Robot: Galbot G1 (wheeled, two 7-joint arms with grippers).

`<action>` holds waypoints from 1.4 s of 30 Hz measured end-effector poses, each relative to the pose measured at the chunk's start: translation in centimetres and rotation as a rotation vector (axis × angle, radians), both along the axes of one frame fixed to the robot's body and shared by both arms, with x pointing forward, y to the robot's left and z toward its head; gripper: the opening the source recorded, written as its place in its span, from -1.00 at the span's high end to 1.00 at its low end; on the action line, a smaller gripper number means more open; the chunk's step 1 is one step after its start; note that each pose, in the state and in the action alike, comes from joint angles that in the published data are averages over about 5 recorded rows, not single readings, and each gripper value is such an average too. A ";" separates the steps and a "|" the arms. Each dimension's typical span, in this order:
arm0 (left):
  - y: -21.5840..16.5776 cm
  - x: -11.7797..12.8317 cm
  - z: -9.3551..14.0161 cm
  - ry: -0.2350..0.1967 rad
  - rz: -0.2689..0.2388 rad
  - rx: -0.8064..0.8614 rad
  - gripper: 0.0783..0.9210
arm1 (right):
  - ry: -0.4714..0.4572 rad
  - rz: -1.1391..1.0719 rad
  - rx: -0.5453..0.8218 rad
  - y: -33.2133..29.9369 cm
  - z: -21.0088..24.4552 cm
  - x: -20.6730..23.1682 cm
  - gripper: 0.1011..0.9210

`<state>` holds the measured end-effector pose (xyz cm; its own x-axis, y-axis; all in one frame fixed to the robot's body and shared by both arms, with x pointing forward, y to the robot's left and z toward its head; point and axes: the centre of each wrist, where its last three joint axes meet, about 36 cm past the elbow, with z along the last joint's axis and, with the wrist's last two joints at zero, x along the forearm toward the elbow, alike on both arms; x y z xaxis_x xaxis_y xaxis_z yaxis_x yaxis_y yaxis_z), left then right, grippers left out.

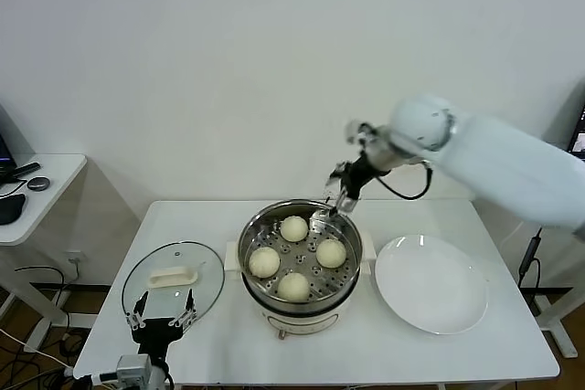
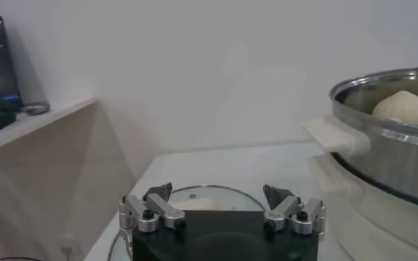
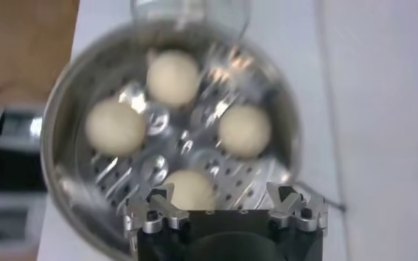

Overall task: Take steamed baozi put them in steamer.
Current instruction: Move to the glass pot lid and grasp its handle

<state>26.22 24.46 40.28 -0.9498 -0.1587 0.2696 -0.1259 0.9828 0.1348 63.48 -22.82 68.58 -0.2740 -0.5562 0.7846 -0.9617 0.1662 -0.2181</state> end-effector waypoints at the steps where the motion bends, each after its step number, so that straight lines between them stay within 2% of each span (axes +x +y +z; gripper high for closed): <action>1: 0.0 -0.1 0.0 -0.006 0.000 -0.002 -0.77 | -0.026 -0.026 0.048 -1.2 -0.1 -0.3 -0.76; 7: -0.1 -0.2 0.1 -0.063 0.001 -0.012 -0.77 | -0.188 -0.214 0.346 -6.9 -3.6 -2.1 -0.76; 12: 0.0 0.2 0.4 -0.110 0.008 -0.007 -0.77 | -0.285 -0.388 0.580 -9.0 -9.1 -4.5 -0.76; 18: 0.8 0.8 -0.1 -0.141 0.036 0.039 -0.77 | -0.388 -0.661 0.842 -11.5 -16.0 -8.7 -0.76; 23: 2.0 1.6 -1.3 -0.153 0.057 0.164 -0.77 | -0.427 -0.908 0.956 -13.0 -22.4 -13.5 -0.76; 27: 3.4 2.5 -2.3 -0.164 0.050 0.362 -0.77 | -0.431 -1.063 0.988 -13.4 -26.3 -17.4 -0.76; 30: 4.5 3.2 -3.2 -0.164 0.016 0.562 -0.77 | -0.437 -1.151 0.990 -13.7 -28.2 -19.8 -0.76; 34: 5.8 3.9 -4.7 -0.146 -0.084 0.856 -0.77 | -0.447 -1.240 0.981 -14.3 -29.9 -22.4 -0.76; 38: 7.1 4.5 -6.3 -0.092 -0.204 1.110 -0.77 | -0.455 -1.305 0.966 -14.8 -31.0 -24.5 -0.76; 42: 8.2 5.1 -7.6 -0.030 -0.264 1.297 -0.77 | -0.460 -1.349 0.953 -14.9 -31.9 -25.9 -0.76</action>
<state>31.27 32.71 32.70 -0.9946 -0.0949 0.0422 0.0287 0.1395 0.9898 37.59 -37.77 36.67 -0.9964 0.0519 0.0673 0.0664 0.9700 0.2340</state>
